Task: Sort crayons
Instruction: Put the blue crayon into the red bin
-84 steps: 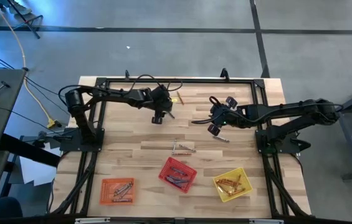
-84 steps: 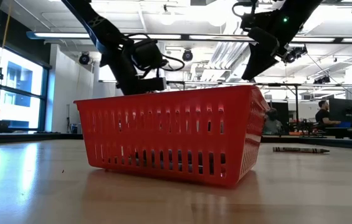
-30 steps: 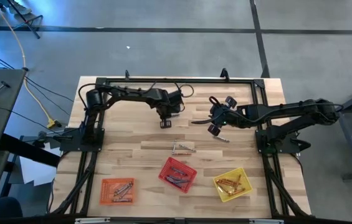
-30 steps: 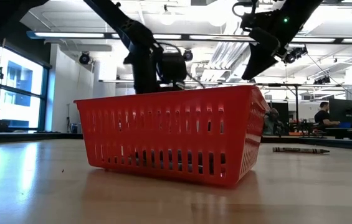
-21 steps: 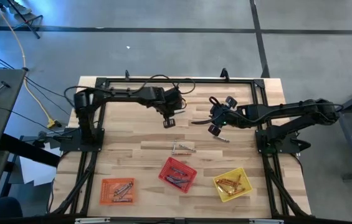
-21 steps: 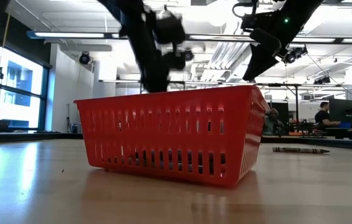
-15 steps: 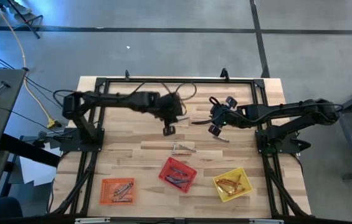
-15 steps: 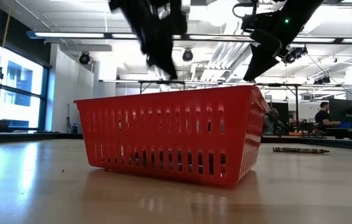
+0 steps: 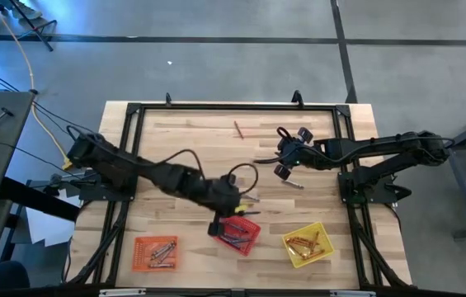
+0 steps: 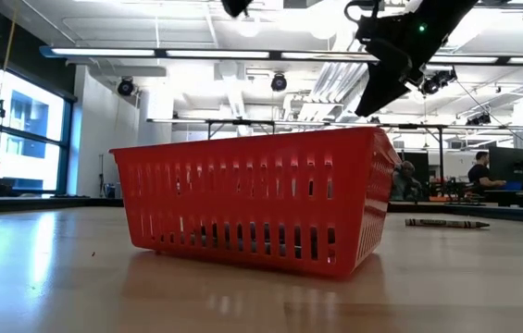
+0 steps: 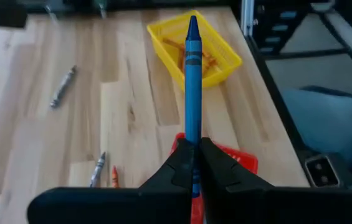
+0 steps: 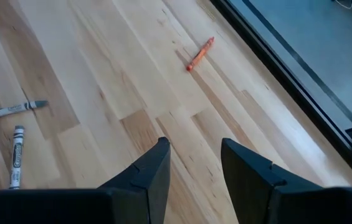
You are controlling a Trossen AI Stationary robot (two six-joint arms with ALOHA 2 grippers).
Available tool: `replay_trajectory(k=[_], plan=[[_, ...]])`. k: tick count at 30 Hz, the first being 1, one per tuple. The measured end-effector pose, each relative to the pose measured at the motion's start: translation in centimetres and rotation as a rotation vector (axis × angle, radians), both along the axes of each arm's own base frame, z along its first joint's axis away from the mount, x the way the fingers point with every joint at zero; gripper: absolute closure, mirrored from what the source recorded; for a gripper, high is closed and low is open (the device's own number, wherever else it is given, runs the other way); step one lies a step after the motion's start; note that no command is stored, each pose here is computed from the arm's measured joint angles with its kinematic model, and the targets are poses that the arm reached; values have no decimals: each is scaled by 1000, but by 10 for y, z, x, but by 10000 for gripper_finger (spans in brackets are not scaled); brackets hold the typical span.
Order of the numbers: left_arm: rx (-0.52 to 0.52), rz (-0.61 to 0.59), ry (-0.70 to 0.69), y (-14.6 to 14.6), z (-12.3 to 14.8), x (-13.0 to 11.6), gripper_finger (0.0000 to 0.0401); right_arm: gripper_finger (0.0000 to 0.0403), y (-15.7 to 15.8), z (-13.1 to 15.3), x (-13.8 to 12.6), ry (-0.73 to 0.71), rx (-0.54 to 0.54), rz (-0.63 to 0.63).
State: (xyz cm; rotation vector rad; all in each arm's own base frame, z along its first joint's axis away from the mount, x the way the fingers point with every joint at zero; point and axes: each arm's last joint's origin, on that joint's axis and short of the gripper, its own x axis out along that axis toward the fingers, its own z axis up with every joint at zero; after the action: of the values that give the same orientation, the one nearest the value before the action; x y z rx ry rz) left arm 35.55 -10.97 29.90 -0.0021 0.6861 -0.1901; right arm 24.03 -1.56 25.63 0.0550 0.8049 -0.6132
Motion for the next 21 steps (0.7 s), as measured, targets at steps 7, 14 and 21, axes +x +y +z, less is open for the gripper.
replay_trajectory(k=[7,14,21], plan=[[-63,24,-50,-32,-16,-7,401,266,0,0,1,-32,29,-26],[-167,101,-52,-42,-50,-17,401,266,0,1,1,-58,57,-61],[-267,159,-65,-36,-85,-27,401,266,0,1,1,-79,80,-90]])
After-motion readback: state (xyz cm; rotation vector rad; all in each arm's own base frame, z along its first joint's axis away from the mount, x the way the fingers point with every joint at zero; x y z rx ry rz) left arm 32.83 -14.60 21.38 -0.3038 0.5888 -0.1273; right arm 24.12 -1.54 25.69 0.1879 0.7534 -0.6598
